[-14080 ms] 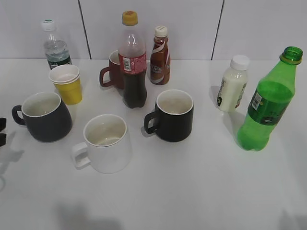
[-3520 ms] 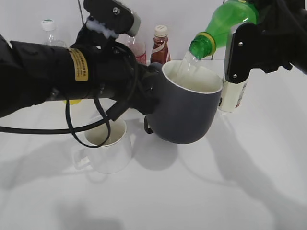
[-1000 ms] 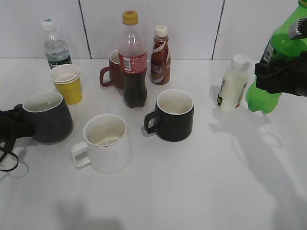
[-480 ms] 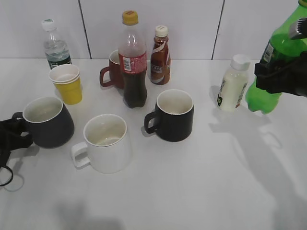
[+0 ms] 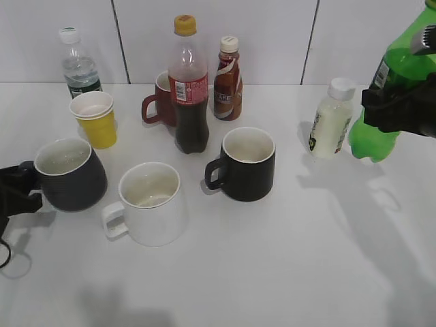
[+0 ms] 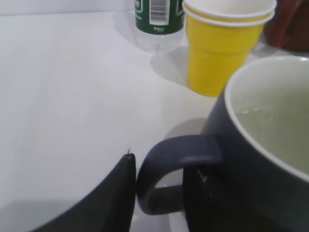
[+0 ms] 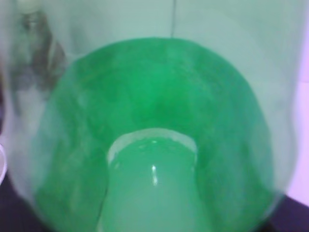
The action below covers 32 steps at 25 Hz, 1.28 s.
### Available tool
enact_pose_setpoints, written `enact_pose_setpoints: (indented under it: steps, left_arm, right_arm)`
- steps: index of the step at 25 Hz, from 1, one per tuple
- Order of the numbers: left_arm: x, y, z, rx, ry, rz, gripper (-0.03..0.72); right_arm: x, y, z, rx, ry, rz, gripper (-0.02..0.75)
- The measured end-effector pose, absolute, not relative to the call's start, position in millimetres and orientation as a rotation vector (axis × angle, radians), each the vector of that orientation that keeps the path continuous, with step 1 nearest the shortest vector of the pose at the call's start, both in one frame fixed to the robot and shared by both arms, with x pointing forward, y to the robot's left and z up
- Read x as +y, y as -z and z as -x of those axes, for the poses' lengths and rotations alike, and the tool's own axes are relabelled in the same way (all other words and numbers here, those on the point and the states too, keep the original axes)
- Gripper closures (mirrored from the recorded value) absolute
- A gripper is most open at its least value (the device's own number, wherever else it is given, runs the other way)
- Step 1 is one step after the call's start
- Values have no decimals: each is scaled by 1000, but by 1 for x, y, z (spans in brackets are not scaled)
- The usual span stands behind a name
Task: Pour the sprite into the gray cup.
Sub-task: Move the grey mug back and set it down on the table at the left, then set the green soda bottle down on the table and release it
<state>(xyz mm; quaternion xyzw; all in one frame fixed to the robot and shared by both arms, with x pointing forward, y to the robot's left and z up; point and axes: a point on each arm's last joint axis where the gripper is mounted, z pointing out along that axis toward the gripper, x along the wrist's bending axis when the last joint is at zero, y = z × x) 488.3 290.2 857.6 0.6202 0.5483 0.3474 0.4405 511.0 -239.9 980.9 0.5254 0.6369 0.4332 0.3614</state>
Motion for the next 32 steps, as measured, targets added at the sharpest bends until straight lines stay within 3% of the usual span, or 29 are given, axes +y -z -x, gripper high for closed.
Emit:
enact_pose_setpoints:
  steps: [23,32]
  left_arm:
    - [285,-867,-450,1341,-800,-1589,429]
    - [281,-887,-449,1237,-837,-1560,429]
  right_arm:
    - [-241,-926,-513,1690,-1037,-1437,309]
    - [-242,-909,-513,1705,-1014,-1447,309]
